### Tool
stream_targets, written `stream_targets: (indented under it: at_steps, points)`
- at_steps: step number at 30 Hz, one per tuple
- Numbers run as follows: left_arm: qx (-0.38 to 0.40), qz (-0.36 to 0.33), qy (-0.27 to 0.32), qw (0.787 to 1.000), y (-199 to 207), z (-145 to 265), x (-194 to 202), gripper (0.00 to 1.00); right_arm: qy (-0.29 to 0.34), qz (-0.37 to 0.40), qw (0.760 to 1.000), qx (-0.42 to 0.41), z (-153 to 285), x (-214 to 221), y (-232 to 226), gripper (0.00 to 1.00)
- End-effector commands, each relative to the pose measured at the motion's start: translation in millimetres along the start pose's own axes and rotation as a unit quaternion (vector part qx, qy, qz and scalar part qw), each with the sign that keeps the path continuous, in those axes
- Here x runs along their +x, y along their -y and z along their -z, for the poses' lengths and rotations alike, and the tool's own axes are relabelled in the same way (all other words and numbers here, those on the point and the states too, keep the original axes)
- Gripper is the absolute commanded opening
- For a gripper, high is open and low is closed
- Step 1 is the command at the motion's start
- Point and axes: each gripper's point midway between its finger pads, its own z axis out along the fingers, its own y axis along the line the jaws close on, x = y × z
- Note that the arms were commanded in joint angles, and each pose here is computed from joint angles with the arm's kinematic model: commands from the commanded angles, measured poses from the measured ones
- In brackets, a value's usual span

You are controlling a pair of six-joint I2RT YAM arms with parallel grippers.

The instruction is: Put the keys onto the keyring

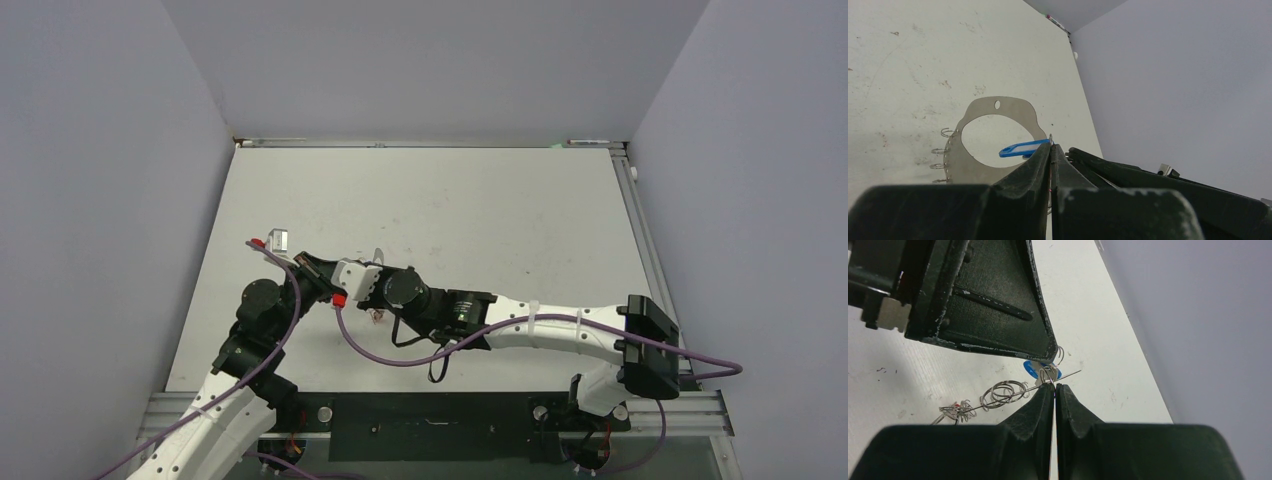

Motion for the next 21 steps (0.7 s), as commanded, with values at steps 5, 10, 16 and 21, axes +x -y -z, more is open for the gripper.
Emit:
stream_targets:
  at_steps: [5, 10, 16, 21]
  points:
    - [0.015, -0.014, 0.016, 1.000, 17.2, 1.7, -14.0, 0.00, 0.066, -0.037, 0.995, 0.058, 24.6, -49.3, 42.0, 0.05]
    - [0.014, -0.014, 0.016, 1.000, 17.0, 1.8, -14.2, 0.00, 0.065, -0.036, 0.996, 0.056, 24.1, -48.6, 39.9, 0.05]
    - [0.018, -0.026, 0.028, 0.999, 19.1, 3.8, -19.0, 0.00, 0.066, -0.037, 0.996, 0.055, 25.9, -47.9, 40.2, 0.05]
    - [0.048, -0.061, 0.052, 0.996, 28.9, 12.7, -26.6, 0.52, 0.075, -0.046, 0.995, 0.044, 32.5, -47.5, 37.8, 0.05]
